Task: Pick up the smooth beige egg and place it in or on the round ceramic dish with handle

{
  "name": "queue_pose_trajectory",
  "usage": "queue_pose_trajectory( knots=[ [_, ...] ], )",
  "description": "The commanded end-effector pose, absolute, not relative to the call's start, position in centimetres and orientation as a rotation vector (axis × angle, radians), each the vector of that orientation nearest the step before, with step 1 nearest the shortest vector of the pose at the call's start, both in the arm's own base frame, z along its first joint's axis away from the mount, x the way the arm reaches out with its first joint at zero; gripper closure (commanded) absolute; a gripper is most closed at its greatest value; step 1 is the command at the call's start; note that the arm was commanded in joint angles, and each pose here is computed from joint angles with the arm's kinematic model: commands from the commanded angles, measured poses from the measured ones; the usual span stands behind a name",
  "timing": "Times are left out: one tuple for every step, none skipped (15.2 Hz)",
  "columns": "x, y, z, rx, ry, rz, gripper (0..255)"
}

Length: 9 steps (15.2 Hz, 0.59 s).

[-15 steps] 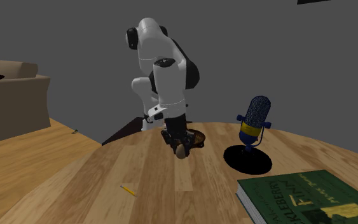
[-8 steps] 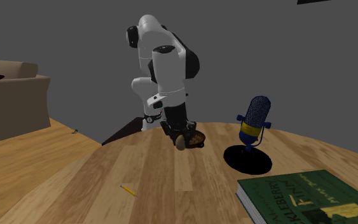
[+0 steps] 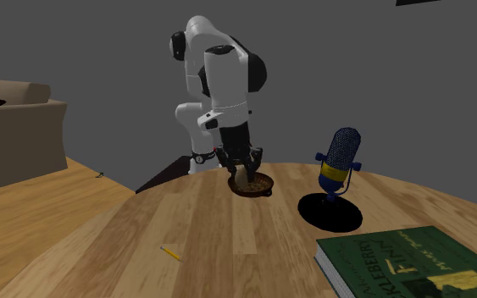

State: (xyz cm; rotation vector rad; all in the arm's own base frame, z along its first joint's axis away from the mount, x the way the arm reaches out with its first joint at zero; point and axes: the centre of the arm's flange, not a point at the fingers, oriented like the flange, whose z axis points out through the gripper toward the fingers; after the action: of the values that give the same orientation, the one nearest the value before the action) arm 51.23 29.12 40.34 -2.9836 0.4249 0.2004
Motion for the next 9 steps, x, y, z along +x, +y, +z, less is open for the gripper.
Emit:
queue_pose_trajectory(
  knots=[
    [48.8,29.0,40.5,-2.984,0.425,0.201,255],
    [47.5,28.9,40.5,-2.984,0.425,0.201,255],
    [46.2,28.8,40.5,-2.984,0.425,0.201,255],
    [44.8,28.8,40.5,-2.984,0.425,0.201,255],
    [43.5,28.7,40.6,-2.984,0.425,0.201,255],
    [42.2,28.6,40.6,-2.984,0.425,0.201,255],
    [40.9,28.6,40.6,-2.984,0.425,0.201,255],
    [39.6,28.5,40.6,-2.984,0.425,0.201,255],
    [38.3,28.5,40.6,-2.984,0.425,0.201,255]
  ],
)
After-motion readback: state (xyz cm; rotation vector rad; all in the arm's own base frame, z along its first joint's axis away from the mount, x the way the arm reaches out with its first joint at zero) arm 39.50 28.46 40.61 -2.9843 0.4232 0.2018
